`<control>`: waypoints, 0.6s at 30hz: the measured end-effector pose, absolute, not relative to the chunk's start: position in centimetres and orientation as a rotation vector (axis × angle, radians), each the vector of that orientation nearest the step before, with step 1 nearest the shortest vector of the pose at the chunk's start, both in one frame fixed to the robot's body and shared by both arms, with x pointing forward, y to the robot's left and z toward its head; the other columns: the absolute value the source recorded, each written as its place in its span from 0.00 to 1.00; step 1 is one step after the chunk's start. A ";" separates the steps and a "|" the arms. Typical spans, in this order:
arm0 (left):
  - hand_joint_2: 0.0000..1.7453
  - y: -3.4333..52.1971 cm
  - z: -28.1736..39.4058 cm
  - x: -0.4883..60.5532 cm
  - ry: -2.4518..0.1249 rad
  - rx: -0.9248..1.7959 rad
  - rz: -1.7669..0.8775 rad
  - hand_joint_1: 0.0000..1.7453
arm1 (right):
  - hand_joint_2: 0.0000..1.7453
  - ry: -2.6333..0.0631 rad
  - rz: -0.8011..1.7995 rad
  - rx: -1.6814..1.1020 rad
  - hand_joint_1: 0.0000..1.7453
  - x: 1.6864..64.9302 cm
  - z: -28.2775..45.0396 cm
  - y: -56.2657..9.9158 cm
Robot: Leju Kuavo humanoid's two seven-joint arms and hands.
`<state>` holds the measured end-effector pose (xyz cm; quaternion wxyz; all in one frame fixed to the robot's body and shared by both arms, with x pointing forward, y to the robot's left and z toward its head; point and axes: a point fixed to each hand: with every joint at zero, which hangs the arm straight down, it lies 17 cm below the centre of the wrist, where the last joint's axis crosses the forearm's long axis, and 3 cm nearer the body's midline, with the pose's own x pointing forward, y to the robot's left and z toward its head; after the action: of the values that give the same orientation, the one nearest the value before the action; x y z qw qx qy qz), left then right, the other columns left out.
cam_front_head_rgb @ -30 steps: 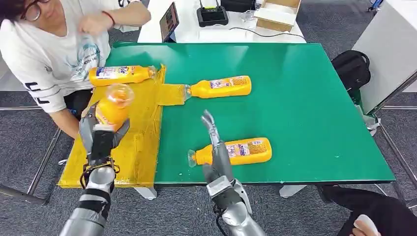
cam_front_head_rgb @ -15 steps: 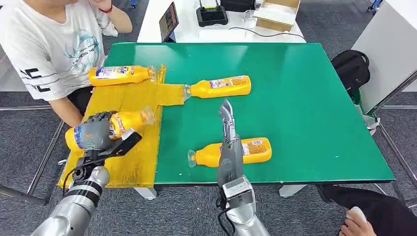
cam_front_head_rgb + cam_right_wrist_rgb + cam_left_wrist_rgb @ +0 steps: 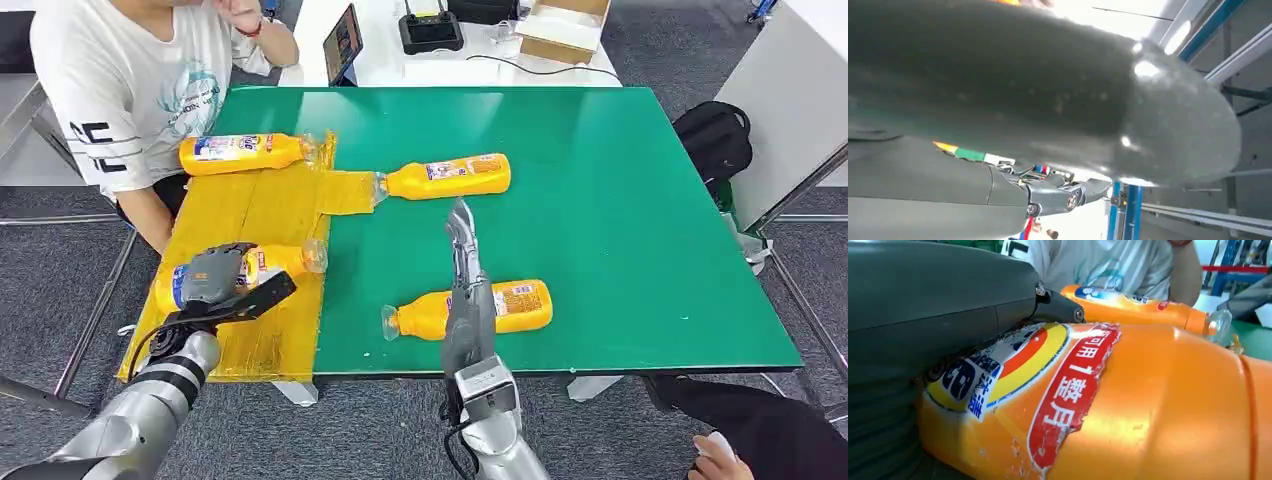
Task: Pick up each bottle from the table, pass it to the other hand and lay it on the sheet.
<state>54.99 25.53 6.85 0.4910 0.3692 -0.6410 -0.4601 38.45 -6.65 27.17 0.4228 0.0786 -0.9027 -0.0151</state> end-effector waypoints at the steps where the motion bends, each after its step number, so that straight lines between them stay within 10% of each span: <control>1: 1.00 25.5 6.8 55.0 -1.554 0.893 -1.118 1.00 | 0.00 -2.258 -0.037 0.197 0.00 38.5 27.1 -6.6; 12: 1.00 25.6 6.6 55.1 -1.542 0.878 -1.120 1.00 | 0.00 -2.252 -0.032 0.198 0.00 38.5 26.9 -6.5; 14: 1.00 25.5 6.2 55.1 -1.527 0.846 -1.120 0.21 | 0.00 -2.245 -0.027 0.206 0.00 38.5 26.8 -6.4; 15: 1.00 25.5 6.1 55.2 -1.520 0.830 -1.115 0.00 | 0.00 -2.243 -0.025 0.208 0.00 38.6 26.7 -6.3; 18: 1.00 25.7 5.5 55.1 -1.489 0.820 -1.134 0.00 | 0.00 -2.229 -0.017 0.214 0.00 38.6 26.4 -6.1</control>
<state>55.13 25.66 5.48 0.5218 0.3423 -0.6217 -0.4733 38.65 -6.14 26.39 0.4360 0.0860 -0.8958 -0.0069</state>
